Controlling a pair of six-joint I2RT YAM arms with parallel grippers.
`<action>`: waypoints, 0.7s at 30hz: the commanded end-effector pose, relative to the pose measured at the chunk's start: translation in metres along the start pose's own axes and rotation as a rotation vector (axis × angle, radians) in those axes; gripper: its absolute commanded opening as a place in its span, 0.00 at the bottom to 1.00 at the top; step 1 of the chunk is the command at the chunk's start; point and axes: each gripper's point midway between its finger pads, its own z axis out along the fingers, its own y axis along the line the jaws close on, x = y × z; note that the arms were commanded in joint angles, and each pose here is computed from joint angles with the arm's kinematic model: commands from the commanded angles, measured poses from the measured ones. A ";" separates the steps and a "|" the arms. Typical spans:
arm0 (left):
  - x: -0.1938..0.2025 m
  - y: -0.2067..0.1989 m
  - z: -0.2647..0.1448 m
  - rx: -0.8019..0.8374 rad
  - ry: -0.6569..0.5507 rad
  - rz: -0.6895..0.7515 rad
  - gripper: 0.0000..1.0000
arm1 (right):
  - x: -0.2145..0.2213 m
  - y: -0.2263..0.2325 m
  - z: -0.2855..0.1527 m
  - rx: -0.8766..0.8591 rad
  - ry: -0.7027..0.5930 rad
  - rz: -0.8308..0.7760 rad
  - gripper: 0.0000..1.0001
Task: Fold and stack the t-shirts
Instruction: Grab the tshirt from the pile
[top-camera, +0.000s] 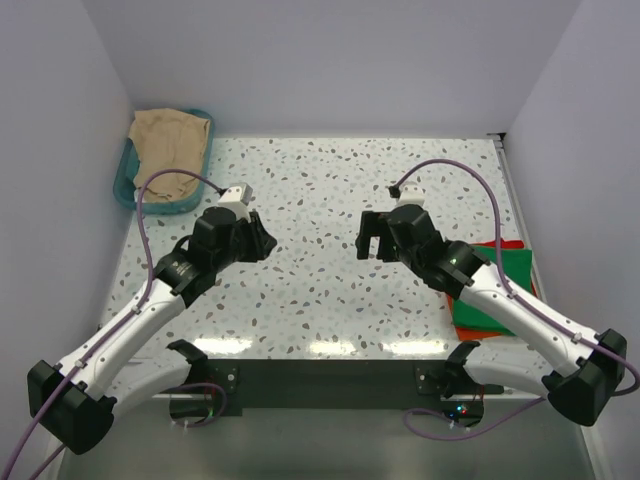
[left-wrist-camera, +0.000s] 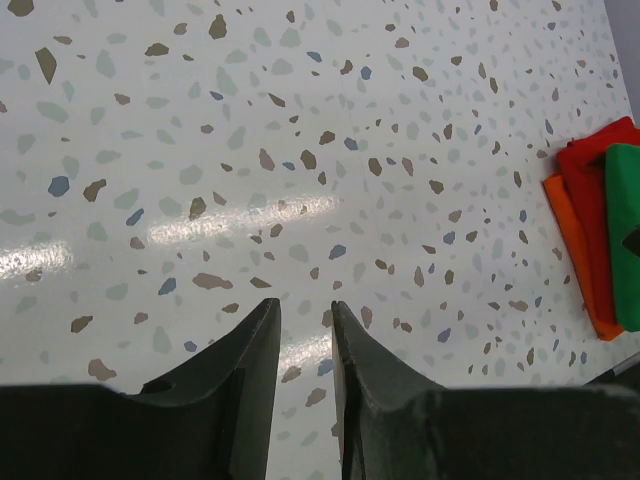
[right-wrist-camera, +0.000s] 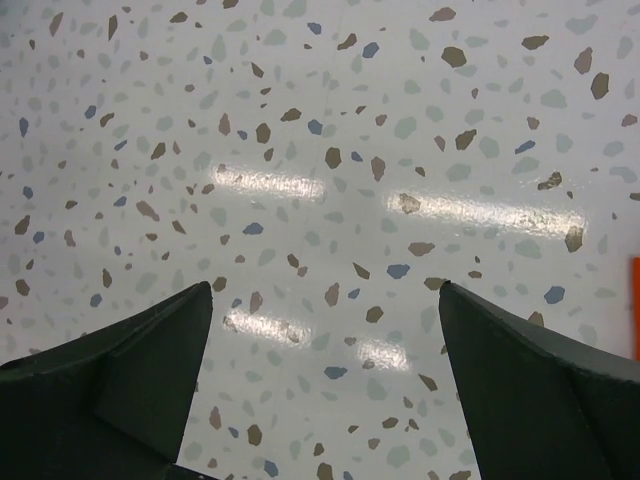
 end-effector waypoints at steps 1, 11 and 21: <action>-0.009 -0.002 -0.002 0.017 -0.041 0.003 0.32 | -0.013 0.005 -0.007 -0.038 -0.054 0.006 0.99; -0.022 -0.002 0.001 -0.013 -0.071 -0.015 0.34 | -0.013 0.003 -0.011 -0.038 -0.042 -0.030 0.99; -0.128 0.075 0.030 -0.355 -0.224 -0.167 0.55 | -0.003 0.022 -0.007 -0.131 0.010 -0.051 0.99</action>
